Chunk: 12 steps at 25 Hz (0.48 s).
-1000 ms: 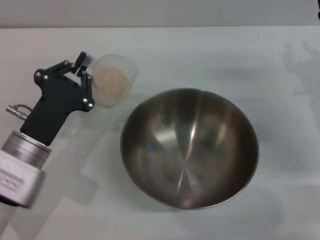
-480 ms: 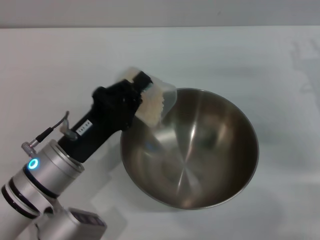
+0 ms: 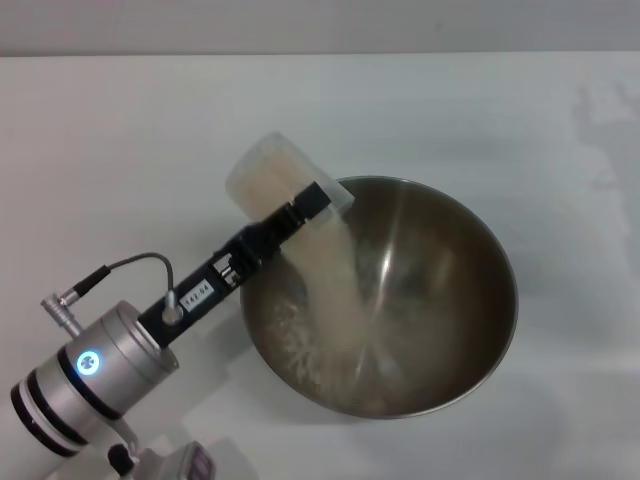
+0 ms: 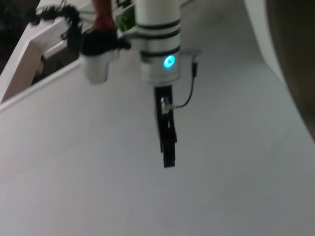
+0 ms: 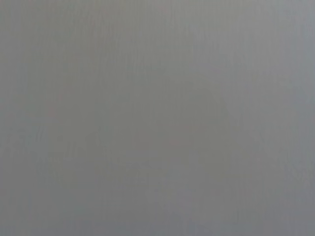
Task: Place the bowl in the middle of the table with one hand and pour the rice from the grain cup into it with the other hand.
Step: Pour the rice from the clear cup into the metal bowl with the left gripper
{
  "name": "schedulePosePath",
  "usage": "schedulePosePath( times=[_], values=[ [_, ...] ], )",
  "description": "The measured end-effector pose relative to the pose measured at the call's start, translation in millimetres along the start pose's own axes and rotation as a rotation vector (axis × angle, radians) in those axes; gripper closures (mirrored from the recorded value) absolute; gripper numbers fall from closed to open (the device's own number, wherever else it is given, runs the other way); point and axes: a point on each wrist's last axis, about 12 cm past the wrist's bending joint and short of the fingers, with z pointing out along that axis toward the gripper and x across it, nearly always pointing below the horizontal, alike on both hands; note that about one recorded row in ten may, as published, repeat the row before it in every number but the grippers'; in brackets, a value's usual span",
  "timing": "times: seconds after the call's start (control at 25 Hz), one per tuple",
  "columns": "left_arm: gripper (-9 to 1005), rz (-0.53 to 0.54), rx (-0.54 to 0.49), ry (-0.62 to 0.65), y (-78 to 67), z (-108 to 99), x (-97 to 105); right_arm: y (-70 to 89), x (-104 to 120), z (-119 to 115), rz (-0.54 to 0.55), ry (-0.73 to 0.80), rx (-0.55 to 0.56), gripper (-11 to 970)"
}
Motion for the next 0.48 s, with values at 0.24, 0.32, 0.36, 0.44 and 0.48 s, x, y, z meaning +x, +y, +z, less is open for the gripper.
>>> schedulePosePath(
  times=[0.24, 0.32, 0.36, 0.44, 0.48],
  values=[
    [929, 0.117, 0.000, -0.042, -0.3, -3.4, -4.6, -1.1, 1.3, -1.2, -0.012, 0.008, 0.000, 474],
    [926, 0.148, -0.002, -0.053, 0.0, -4.3, -6.4, -1.0, 1.6, -1.9, -0.016, 0.011, -0.003, 474],
    [924, 0.159, -0.003, -0.058, 0.1, -4.5, -7.1, -1.1, 2.0, -2.6, -0.017, 0.014, -0.004, 474],
    [922, 0.185, -0.006, -0.066, 0.2, -5.0, -8.2, -1.5, 2.6, -3.7, -0.019, 0.017, -0.004, 474],
    [920, 0.193, -0.006, -0.067, 0.3, -5.1, -8.4, -1.6, 3.0, -4.9, -0.020, 0.020, -0.004, 474]
  ],
)
